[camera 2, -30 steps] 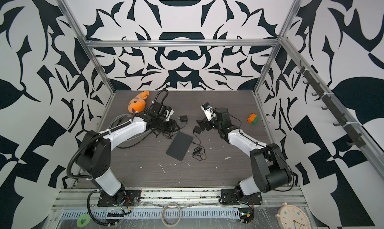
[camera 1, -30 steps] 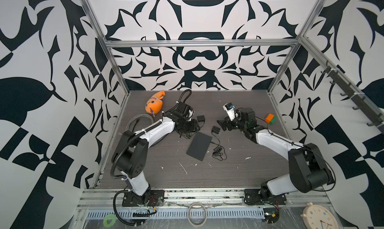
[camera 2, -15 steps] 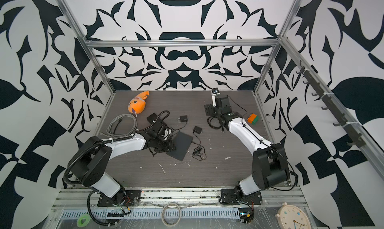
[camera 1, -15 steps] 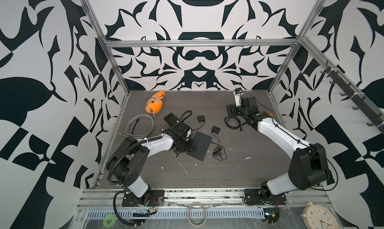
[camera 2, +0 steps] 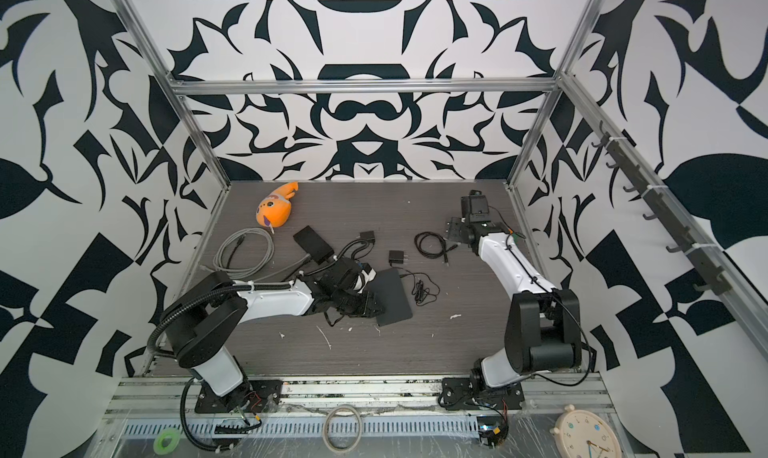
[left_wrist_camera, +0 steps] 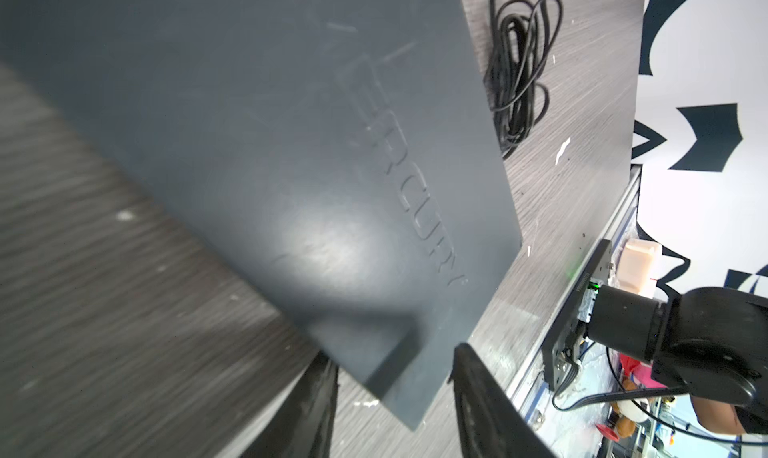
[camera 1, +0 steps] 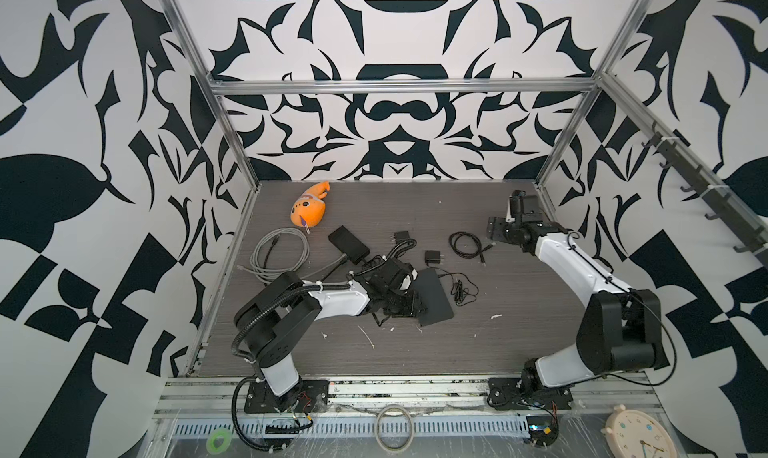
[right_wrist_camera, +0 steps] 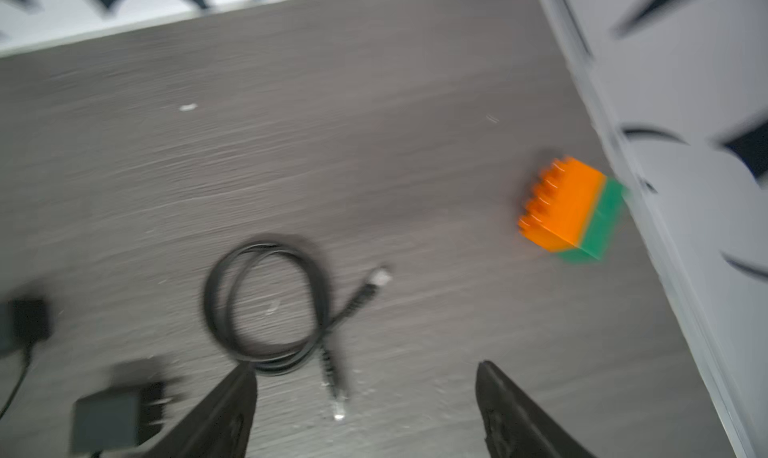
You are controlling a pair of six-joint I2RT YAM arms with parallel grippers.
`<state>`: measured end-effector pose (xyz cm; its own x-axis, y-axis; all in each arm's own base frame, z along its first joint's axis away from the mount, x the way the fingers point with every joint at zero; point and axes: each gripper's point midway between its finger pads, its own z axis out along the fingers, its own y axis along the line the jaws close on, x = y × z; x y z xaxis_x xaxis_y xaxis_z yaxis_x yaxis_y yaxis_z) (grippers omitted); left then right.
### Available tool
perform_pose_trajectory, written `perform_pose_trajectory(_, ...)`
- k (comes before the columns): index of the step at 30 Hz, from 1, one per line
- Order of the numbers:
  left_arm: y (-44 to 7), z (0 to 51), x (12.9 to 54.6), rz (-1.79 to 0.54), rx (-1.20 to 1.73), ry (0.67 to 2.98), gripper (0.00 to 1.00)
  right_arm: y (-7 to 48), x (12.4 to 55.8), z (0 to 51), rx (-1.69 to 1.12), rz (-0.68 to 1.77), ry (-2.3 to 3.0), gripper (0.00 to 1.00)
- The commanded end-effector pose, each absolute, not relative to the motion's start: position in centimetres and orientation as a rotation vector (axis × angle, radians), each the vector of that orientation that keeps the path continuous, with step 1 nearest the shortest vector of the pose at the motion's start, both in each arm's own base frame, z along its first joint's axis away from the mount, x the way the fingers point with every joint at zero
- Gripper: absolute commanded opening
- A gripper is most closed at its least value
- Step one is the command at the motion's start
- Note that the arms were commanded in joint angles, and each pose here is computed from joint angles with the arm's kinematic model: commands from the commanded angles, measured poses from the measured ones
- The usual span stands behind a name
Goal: Insert the plug into the switch port
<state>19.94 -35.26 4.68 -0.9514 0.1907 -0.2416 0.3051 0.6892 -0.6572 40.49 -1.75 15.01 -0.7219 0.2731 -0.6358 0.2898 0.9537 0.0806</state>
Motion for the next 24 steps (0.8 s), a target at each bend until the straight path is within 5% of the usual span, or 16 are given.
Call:
perform_pose_trajectory(1, -31.9, 6.8, 21.3, -0.979, 0.389, 2.670, 0.48, -5.7, 39.0, 15.6, 0.636, -0.083, 2.409, 0.88)
perform_pose_trajectory(6, -26.8, 8.0, 23.5, -0.698, 0.362, 2.609, 0.47, -11.3, 38.8, 14.1, 0.877, -0.113, 2.384, 0.90)
perform_pose_trajectory(15, -27.7, 7.7, 26.7, -0.587, 0.382, 2.557, 0.49, -13.7, 42.8, 11.4, 0.967, -0.111, 2.407, 0.93)
perform_pose_trajectory(20, -29.0, 6.2, 27.2, -0.618, 0.397, 2.580, 0.50, -9.7, 43.9, 12.7, 0.820, 0.007, 2.434, 0.92)
perform_pose_trajectory(24, -29.2, 5.5, 27.8, -0.605, 0.387, 2.584, 0.50, -4.8, 44.3, 12.9, 0.659, 0.112, 2.479, 0.78)
